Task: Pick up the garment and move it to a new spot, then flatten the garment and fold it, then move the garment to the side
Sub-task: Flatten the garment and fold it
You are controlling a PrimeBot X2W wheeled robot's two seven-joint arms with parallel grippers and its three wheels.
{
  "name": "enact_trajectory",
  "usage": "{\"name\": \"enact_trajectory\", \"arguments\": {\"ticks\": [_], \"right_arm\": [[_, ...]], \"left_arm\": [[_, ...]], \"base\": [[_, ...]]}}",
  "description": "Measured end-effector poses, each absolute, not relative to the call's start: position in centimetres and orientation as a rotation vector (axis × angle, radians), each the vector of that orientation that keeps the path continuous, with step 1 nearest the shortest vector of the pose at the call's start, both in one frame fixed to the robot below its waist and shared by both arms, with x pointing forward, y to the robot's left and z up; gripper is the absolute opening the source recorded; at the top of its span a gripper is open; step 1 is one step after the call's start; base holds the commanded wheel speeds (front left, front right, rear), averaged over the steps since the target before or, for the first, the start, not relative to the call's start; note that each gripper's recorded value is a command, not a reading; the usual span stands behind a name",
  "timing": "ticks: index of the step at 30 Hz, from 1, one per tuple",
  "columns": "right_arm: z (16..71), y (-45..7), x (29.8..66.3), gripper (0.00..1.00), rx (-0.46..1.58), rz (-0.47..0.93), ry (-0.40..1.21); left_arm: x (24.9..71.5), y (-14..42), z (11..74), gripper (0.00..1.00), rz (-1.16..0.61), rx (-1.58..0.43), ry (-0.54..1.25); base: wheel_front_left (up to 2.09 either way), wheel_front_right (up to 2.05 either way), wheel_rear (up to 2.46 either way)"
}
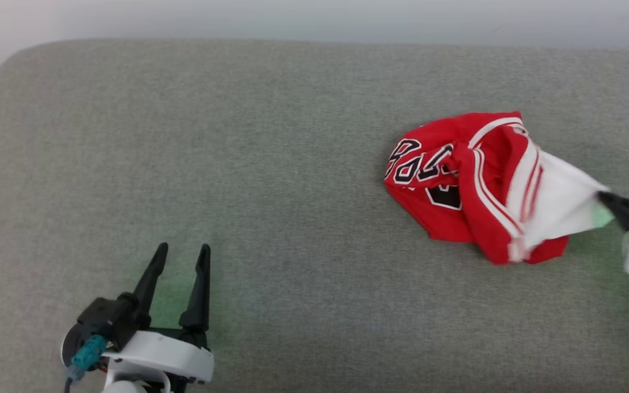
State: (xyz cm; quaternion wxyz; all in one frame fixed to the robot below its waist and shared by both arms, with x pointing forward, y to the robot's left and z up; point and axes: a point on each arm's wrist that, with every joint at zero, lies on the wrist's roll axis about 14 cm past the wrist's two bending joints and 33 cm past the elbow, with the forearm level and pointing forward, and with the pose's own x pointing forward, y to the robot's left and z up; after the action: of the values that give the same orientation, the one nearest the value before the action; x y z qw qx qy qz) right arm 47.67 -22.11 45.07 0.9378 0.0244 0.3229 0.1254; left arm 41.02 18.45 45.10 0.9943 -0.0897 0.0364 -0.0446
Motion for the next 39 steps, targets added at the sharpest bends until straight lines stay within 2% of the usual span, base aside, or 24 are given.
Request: {"name": "enact_trajectory", "arguments": {"ticks": [9, 15, 22, 27, 28, 29, 34, 39], "right_arm": [[46.9, -32.0, 45.6, 0.00, 0.139, -0.021, 0.569], [46.2, -37.4, 44.4, 0.00, 0.113, -0.203, 0.539], [41.6, -38.5, 43.0, 0.00, 0.095, -0.294, 0.645], [40.4, -37.5, 44.0, 0.00, 0.142, -0.310, 0.609], [40.6, -37.4, 44.3, 0.40, 0.160, -0.313, 0.580], [40.9, -37.3, 44.6, 1.00, 0.170, -0.314, 0.552], [43.7, -38.0, 44.6, 1.00, 0.172, -0.333, 0.388], [46.2, -38.2, 43.0, 1.00, 0.218, -0.348, 0.244]], "left_arm": [[41.5, 17.2, 44.9, 1.00, -0.137, -0.177, 0.079], [42.1, 17.0, 44.5, 1.00, -0.154, -0.170, 0.089], [42.3, 17.1, 43.6, 1.00, -0.155, -0.163, 0.112], [42.7, 16.9, 43.4, 1.00, -0.172, -0.154, 0.120], [43.1, 16.7, 43.8, 1.00, -0.181, -0.160, 0.109], [43.5, 16.4, 44.2, 1.00, -0.200, -0.158, 0.096], [46.8, 14.9, 47.6, 1.00, -0.326, -0.071, 0.023], [50.2, 10.1, 52.3, 1.00, -0.515, -0.033, -0.024]], "base": [[0.00, 0.00, 0.00], [0.00, 0.00, 0.00], [0.00, 0.00, 0.00], [0.00, 0.00, 0.00], [0.00, 0.00, 0.00], [0.00, 0.00, 0.00], [0.00, 0.00, 0.00], [0.00, 0.00, 0.00]]}}
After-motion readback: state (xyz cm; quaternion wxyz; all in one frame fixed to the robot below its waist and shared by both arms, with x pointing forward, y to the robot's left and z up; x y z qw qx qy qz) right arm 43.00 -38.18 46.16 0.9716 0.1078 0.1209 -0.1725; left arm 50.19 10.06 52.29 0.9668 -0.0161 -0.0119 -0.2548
